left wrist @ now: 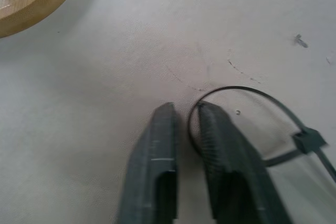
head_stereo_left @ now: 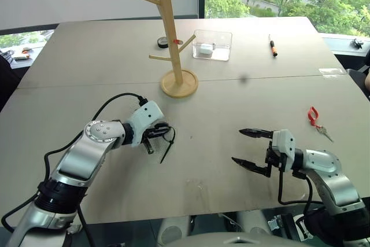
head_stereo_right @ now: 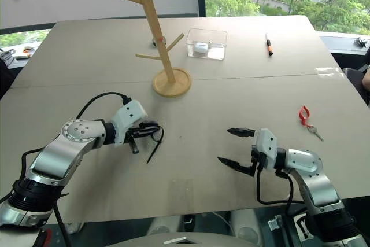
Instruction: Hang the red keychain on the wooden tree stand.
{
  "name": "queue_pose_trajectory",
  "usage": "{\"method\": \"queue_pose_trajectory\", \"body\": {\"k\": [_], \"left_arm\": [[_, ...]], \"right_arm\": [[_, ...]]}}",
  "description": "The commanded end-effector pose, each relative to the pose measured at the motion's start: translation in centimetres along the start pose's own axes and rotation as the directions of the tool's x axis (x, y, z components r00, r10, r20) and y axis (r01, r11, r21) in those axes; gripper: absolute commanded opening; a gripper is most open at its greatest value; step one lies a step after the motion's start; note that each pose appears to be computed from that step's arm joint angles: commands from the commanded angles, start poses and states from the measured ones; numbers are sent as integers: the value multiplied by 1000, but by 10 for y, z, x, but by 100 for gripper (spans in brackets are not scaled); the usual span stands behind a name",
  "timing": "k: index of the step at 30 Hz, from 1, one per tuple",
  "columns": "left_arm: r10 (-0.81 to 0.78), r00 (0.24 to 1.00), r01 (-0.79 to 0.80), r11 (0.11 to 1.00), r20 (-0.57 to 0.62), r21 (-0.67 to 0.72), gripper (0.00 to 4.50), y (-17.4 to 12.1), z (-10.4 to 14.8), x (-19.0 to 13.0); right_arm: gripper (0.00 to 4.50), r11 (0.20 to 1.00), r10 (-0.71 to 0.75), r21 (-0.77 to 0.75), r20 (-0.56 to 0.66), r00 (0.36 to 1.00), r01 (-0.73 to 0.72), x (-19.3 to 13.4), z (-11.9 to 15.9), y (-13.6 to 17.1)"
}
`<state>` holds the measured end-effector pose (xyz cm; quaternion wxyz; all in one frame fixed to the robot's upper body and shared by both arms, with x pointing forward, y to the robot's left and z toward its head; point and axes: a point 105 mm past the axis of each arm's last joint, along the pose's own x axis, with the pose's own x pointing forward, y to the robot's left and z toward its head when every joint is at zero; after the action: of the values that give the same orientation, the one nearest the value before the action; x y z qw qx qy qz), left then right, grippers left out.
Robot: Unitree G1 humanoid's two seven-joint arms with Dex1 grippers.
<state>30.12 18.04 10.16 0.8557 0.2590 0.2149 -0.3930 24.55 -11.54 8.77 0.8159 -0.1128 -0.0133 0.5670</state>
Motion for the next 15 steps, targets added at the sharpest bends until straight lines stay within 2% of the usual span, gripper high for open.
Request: {"method": "queue_pose_trajectory", "body": {"k": [1,9,13,15], "left_arm": [[18,1000,-18,1000,-10,2,1,4,-1,-3],[60,998,-60,998,18,-4,1,10,3,-3],[213,971,-199,972,110,-126,1,36,15,-10],[339,936,-315,928,99,-198,1,58,9,-16]], "right_arm": [[450,999,-14,-40,31,999,15,-2,12,-3],[450,999,-21,-43,32,999,22,-2,12,-5],[450,998,-36,-40,56,998,39,-3,17,-8],[450,998,-40,-44,70,997,44,-4,20,-10]]}}
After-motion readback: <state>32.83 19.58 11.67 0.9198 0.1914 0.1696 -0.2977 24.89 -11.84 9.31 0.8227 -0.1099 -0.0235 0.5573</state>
